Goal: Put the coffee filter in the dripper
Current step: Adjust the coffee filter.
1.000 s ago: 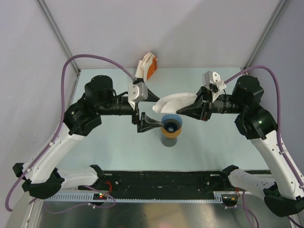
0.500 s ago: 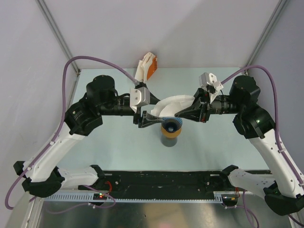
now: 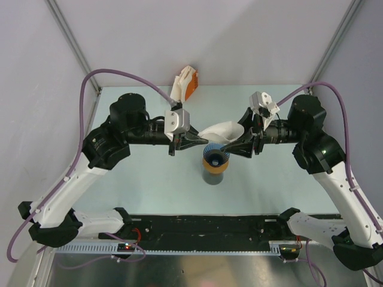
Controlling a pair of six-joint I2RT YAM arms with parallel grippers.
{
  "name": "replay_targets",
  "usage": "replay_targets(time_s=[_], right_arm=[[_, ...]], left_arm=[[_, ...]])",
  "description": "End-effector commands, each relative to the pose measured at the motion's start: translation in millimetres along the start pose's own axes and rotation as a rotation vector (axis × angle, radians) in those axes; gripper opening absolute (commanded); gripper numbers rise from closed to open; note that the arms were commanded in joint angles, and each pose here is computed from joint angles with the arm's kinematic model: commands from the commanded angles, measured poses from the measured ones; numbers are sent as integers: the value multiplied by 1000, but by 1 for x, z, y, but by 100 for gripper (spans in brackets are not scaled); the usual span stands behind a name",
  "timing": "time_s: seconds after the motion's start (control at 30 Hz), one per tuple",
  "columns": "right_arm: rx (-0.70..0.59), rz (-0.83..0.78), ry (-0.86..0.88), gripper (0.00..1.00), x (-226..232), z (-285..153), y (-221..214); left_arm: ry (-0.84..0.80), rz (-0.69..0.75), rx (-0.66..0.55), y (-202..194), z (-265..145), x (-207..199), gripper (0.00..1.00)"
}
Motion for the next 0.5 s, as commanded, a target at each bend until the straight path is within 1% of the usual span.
replay_targets(time_s=[0.0, 0.07, 0.13, 0.2, 0.33, 0.47], right_arm=[[-13, -20, -30, 50, 1, -8, 2], [-24, -25, -56, 58, -1, -13, 5], [-33, -30, -79, 61, -3, -18, 6], [-46, -41, -91, 62, -5, -20, 8], [-96, -54, -88, 60, -11, -16, 16], [-134, -34, -66, 61, -11, -9, 24]], left_arm=[[19, -30, -34, 16, -4, 3, 4], [24, -74, -32, 15, -5, 5, 1], [16, -124, -40, 15, -5, 7, 0], [10, -167, -61, 18, -5, 8, 0], [-12, -201, -117, 27, -4, 8, 0], [-2, -242, -146, 31, -3, 11, 0]])
Point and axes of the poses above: each gripper's point midway between its finger pads, its own z axis out along the fingers, its own x axis along the line the jaws close on, y = z × x, the point moved 2 cm from there along -z, back along the fingers, and after that the axes turned 14 degrees about z, right-handed, at the moved point
